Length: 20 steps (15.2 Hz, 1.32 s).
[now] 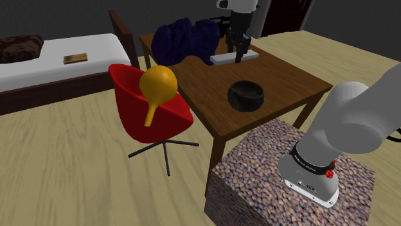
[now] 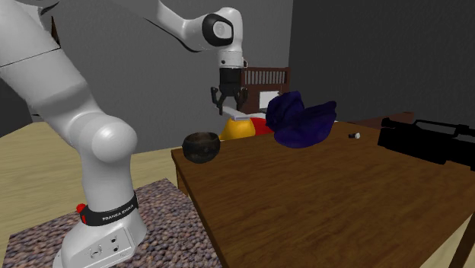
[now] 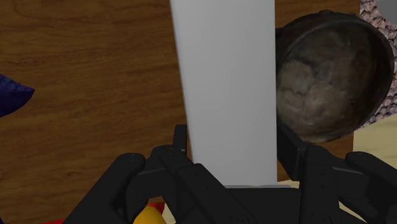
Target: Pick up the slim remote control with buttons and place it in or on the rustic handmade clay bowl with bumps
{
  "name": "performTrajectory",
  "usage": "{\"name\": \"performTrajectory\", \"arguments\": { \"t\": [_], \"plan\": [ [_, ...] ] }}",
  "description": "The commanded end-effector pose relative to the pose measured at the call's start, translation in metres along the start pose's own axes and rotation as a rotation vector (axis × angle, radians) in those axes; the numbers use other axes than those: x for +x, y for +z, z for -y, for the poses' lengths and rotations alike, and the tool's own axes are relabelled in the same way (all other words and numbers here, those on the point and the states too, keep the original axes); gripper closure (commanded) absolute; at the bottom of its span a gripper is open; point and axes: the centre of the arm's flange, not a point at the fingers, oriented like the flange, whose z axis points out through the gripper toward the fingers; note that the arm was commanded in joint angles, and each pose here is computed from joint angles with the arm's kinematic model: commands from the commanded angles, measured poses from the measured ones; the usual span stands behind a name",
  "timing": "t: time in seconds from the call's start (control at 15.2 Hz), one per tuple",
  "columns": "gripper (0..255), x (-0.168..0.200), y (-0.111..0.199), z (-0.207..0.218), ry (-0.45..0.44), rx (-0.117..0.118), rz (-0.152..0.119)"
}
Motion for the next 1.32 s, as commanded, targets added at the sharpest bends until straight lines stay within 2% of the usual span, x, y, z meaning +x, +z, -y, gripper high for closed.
{"name": "performTrajectory", "arguments": {
  "t": [0.0,0.46,1.25],
  "plan": [
    [255,-0.004,0.001,0.029,0.0,-0.001,0.0],
    [255,-0.016,0.003,0.117,0.0,-0.001,0.0],
    [255,-0.016,0.066,0.116,0.0,-0.001,0.0]
  ]
}}
